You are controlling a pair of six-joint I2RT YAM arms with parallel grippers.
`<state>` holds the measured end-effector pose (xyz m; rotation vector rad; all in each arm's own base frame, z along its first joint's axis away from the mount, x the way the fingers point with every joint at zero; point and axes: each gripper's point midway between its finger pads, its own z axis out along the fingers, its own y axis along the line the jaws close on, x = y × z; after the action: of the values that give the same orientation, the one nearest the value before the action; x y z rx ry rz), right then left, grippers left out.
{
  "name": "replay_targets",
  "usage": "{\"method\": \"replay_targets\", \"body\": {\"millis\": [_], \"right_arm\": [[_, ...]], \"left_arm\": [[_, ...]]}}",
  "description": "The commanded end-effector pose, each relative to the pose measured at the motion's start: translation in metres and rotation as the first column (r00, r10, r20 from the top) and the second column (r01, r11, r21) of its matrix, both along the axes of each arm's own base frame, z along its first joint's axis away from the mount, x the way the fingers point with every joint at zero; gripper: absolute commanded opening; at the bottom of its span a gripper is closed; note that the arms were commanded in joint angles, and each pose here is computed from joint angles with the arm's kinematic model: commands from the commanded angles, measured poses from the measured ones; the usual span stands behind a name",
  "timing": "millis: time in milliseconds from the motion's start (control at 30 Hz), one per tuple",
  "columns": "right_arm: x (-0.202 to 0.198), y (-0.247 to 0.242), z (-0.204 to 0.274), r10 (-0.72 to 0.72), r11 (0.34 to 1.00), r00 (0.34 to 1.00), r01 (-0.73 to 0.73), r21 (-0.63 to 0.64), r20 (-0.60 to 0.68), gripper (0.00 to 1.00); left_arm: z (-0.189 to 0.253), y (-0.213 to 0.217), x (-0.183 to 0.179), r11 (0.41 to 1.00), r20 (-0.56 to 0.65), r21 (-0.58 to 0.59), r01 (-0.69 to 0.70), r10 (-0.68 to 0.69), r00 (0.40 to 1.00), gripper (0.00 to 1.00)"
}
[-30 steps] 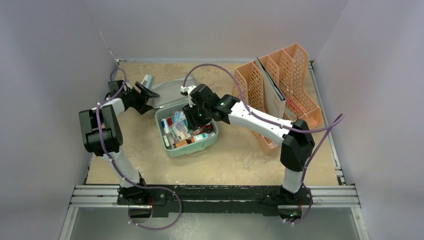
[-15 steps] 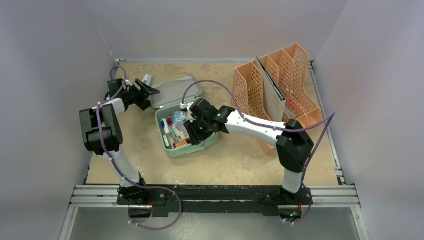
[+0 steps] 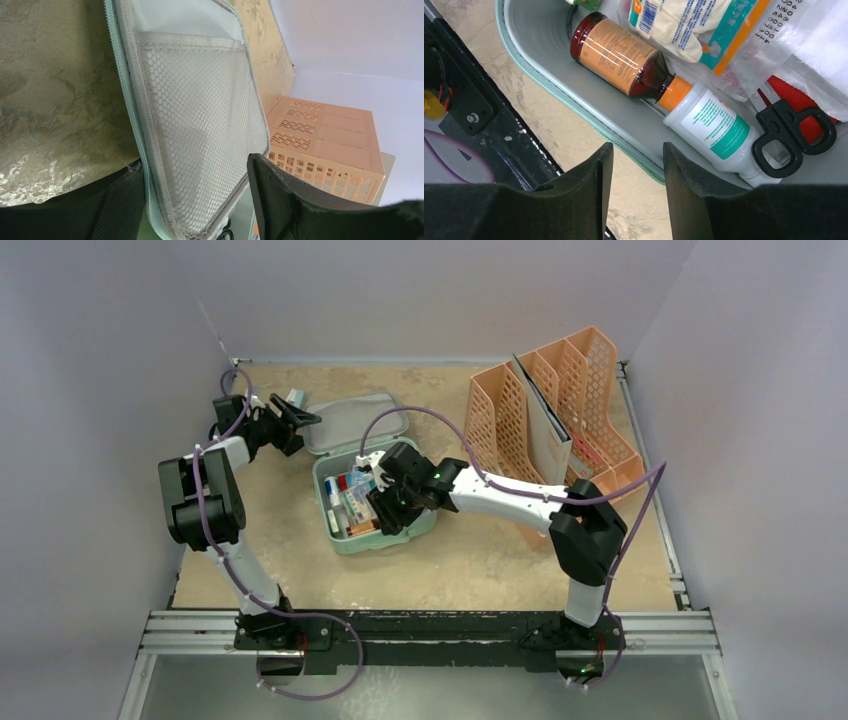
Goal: Organize the medicine kit
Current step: Close the medicine box at the center of the board.
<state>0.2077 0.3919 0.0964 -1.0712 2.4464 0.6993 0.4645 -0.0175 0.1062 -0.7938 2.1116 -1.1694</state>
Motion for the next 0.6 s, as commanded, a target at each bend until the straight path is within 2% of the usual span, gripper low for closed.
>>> {"method": "replay_targets", "body": {"millis": [0,333,567], "right_arm": [[-0.009,-0.004,-0.007,0.043,0.999,0.999,-0.043,-0.023,-0.009,0.44],[-0.008,-0.005,-0.004,0.055,0.998,0.998,-0.055,-0.018,0.011,0.44],[-0.007,-0.006,-0.005,0.061,0.998,0.998,-0.06,-0.026,0.019,0.44]], "left_arm": [[0.025,0.003,0.007,0.999,0.092,0.032,-0.002,0.0,0.996,0.69],[-0.026,0.003,0.002,0.998,-0.052,-0.034,-0.052,0.05,0.997,0.71],[-0.034,-0.001,0.01,0.993,-0.053,-0.101,-0.054,0.049,0.997,0.71]]}}
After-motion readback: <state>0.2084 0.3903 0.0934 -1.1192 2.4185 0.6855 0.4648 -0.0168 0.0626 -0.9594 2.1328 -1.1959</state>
